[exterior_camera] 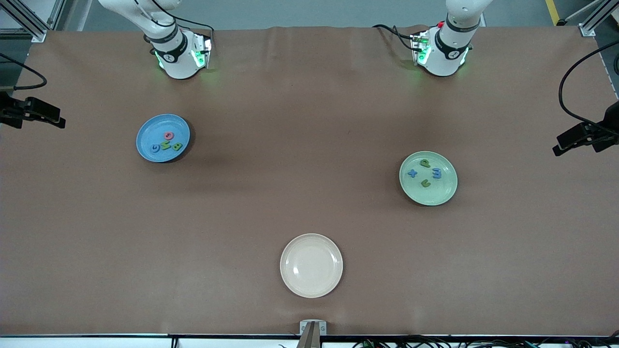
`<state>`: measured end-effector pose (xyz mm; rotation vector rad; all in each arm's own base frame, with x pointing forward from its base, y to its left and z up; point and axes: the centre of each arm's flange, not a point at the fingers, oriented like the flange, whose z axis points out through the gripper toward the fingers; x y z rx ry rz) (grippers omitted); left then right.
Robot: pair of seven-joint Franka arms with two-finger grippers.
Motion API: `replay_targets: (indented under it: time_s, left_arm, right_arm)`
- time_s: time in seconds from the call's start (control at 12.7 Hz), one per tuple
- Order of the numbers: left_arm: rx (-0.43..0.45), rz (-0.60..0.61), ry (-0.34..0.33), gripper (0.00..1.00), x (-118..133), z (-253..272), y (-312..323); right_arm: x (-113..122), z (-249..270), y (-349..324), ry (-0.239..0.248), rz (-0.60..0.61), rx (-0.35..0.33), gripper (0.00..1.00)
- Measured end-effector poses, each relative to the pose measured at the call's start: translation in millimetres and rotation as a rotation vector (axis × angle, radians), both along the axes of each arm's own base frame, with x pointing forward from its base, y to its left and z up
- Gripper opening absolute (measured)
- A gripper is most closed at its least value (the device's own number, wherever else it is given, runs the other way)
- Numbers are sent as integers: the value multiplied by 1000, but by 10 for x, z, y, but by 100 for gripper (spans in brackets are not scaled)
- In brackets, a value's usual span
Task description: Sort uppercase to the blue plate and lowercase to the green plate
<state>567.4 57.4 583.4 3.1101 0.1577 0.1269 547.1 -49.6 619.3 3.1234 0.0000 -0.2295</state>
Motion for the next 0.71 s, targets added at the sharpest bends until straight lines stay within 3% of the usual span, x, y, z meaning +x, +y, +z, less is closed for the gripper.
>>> replay_targets:
  time_s: [0.31, 0.71]
  left_arm:
    - [5, -3, -20, 100, 0, 102, -17]
    - [-6, -15, -8, 100, 40, 27, -76]
  right_arm:
    - [-19, -103, 6, 29, 1, 6, 100]
    - [-179, -79, 43, 16, 9, 13, 100]
